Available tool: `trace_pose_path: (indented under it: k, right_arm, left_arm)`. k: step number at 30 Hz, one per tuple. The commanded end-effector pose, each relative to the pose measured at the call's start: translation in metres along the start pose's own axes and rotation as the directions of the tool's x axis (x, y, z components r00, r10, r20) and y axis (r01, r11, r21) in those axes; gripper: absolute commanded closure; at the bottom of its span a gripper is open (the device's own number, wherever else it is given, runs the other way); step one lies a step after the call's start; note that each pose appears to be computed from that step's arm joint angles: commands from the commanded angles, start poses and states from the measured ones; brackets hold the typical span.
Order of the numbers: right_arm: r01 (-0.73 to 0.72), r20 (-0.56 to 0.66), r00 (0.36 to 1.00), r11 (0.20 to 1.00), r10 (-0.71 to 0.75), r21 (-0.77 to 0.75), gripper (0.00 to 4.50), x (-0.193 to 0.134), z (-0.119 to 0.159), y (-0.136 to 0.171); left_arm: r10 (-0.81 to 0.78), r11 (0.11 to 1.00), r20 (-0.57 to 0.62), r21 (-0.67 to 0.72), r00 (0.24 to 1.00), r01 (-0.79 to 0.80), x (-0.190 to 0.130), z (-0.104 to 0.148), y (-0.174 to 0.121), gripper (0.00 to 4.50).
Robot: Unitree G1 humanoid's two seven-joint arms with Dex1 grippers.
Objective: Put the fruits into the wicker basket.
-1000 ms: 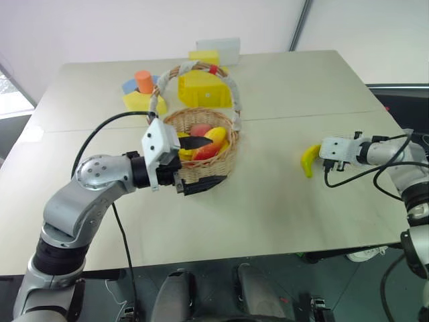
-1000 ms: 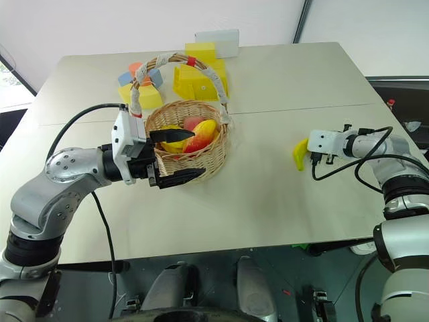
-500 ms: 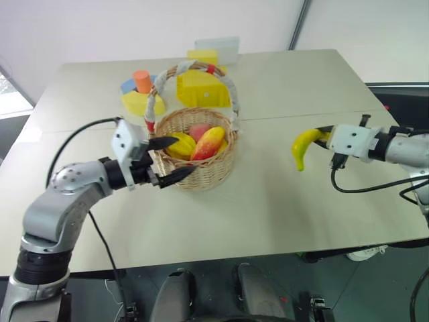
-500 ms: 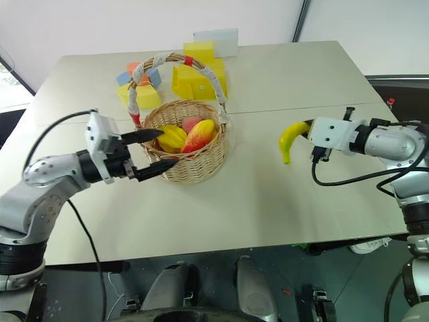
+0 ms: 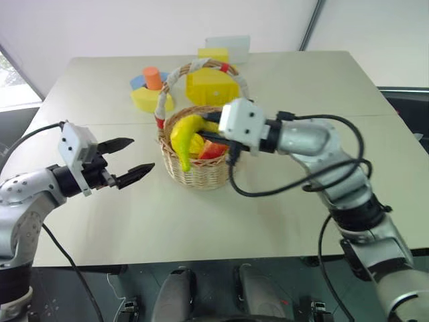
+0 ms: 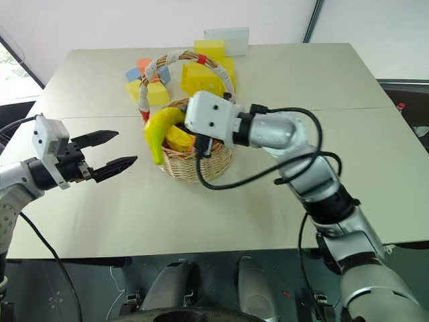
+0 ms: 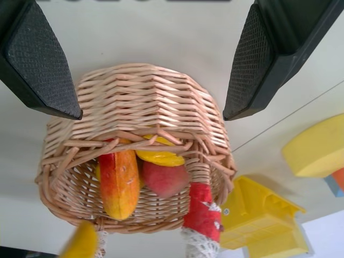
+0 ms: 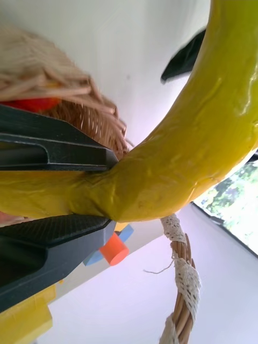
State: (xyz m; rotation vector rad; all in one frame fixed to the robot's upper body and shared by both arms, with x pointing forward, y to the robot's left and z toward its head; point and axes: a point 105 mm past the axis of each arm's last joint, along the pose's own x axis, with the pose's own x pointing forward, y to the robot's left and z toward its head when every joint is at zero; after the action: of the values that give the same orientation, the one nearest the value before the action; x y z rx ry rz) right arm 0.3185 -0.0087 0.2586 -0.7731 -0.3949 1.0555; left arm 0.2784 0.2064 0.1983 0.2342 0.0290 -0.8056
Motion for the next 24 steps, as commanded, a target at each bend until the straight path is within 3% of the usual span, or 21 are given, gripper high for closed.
trace_pose_path:
  k: [1,3,4,5,6,7,8,10,14,19,24]
  right_arm:
    - [0.047,0.0,0.999,0.996,-0.047,-0.077,3.65,0.011,0.002,-0.011]
    - [0.014,-0.028,0.999,0.993,-0.017,-0.114,3.65,0.014,-0.007,-0.006]
    - [0.019,-0.044,0.999,0.991,-0.025,-0.131,2.89,0.014,-0.011,-0.006]
    - [0.024,-0.052,0.998,0.988,-0.032,-0.15,2.65,0.014,-0.013,-0.006]
    - [0.029,-0.054,0.998,0.986,-0.038,-0.166,2.0,0.014,-0.014,-0.006]
    - [0.035,-0.051,0.998,0.983,-0.045,-0.183,1.72,0.013,-0.013,-0.007]
    - [0.049,-0.04,0.998,0.978,-0.058,-0.202,1.06,0.013,-0.012,-0.007]
    - [0.085,-0.003,0.996,0.979,-0.087,-0.187,0.26,0.004,-0.005,-0.011]
    - [0.05,-0.016,0.998,0.985,-0.054,-0.162,0.26,-0.021,-0.007,-0.005]
    - [0.061,-0.042,0.997,0.986,-0.069,-0.158,0.26,-0.027,-0.012,-0.005]
    - [0.144,-0.021,0.99,0.986,-0.143,0.088,0.26,-0.059,-0.012,-0.019]
  left_arm:
    - [0.001,1.0,0.044,0.031,0.999,-0.003,-0.001,0.014,-0.005,0.0]
    - [0.002,1.0,0.05,0.028,0.999,-0.004,0.0,0.015,-0.008,0.0]
    - [0.0,1.0,0.055,0.025,0.998,-0.001,0.001,0.015,-0.011,0.0]
    - [-0.002,1.0,0.058,0.023,0.998,0.001,0.002,0.016,-0.012,0.0]
    - [-0.003,1.0,0.059,0.022,0.998,0.002,0.002,0.016,-0.013,0.0]
    - [-0.003,1.0,0.06,0.02,0.998,0.002,0.003,0.016,-0.014,0.0]
    - [-0.003,1.0,0.06,0.018,0.998,0.002,0.003,0.016,-0.014,0.0]
    - [-0.009,1.0,0.064,0.01,0.998,0.009,0.005,0.016,-0.016,0.0]
    - [-0.02,1.0,0.078,-0.004,0.997,0.021,0.009,0.017,-0.018,0.0]
    - [-0.04,0.999,0.091,-0.004,0.995,0.041,0.016,0.019,-0.018,0.0]
    - [-0.06,0.998,0.116,0.004,0.991,0.06,0.02,0.026,-0.02,0.0]
